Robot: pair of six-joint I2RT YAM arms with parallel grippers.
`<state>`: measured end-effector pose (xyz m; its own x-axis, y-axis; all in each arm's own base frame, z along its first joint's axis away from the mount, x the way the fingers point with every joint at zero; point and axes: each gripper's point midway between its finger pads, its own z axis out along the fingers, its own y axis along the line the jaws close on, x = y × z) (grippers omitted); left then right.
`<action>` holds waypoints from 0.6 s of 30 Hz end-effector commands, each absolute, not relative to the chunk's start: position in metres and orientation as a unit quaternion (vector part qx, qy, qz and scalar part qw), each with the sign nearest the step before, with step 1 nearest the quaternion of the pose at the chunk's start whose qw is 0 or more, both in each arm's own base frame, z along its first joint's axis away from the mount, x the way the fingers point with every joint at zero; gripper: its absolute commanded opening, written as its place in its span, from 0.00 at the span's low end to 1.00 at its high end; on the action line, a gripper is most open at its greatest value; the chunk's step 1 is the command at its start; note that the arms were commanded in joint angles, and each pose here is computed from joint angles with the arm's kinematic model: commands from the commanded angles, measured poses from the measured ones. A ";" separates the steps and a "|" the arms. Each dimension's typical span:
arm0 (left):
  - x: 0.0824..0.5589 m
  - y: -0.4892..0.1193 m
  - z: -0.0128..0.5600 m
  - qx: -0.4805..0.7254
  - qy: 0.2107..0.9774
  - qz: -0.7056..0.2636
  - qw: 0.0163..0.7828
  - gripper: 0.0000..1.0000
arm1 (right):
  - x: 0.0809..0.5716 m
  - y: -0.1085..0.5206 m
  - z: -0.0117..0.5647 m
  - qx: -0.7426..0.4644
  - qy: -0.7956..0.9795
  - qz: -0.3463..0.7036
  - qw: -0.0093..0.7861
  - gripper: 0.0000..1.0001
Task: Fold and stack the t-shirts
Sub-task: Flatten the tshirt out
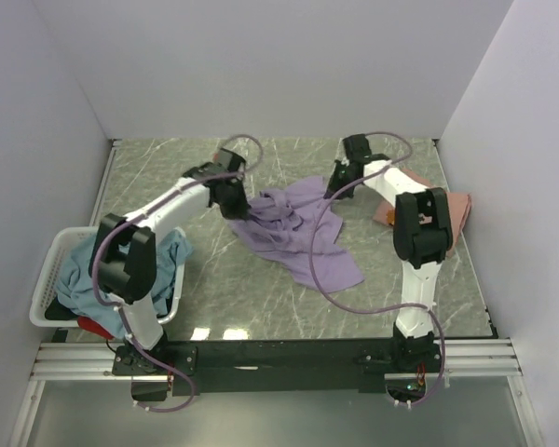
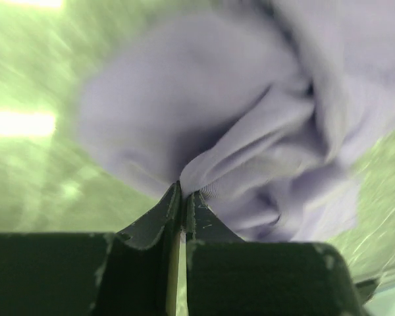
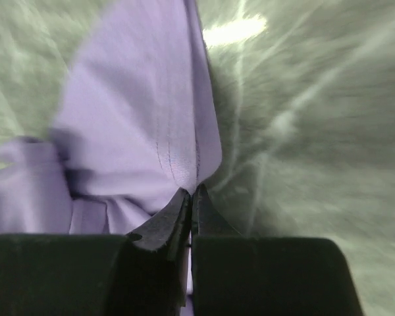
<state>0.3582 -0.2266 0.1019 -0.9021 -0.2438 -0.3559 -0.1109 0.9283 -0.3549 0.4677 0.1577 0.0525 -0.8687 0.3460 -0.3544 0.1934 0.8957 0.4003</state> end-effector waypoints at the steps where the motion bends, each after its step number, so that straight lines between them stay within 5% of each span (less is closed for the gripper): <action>1: 0.403 -0.196 0.180 -0.104 0.926 -0.202 0.302 0.00 | 0.489 0.117 0.172 0.173 0.908 0.210 0.319 0.00; 12: 0.427 -0.080 0.256 -0.195 0.873 -0.239 0.377 0.00 | 0.418 0.058 0.304 0.180 0.864 0.166 0.440 0.00; 18: 0.437 -0.073 0.299 -0.160 0.861 -0.249 0.414 0.00 | 0.376 0.035 0.361 0.190 0.825 0.133 0.516 0.00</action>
<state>0.4321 -0.0620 0.2514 -0.6328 -0.5402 -0.5547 -0.2167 0.8113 -0.5429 0.3978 0.0541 0.3387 -0.4674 0.4726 -0.7471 0.1418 0.8742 0.4643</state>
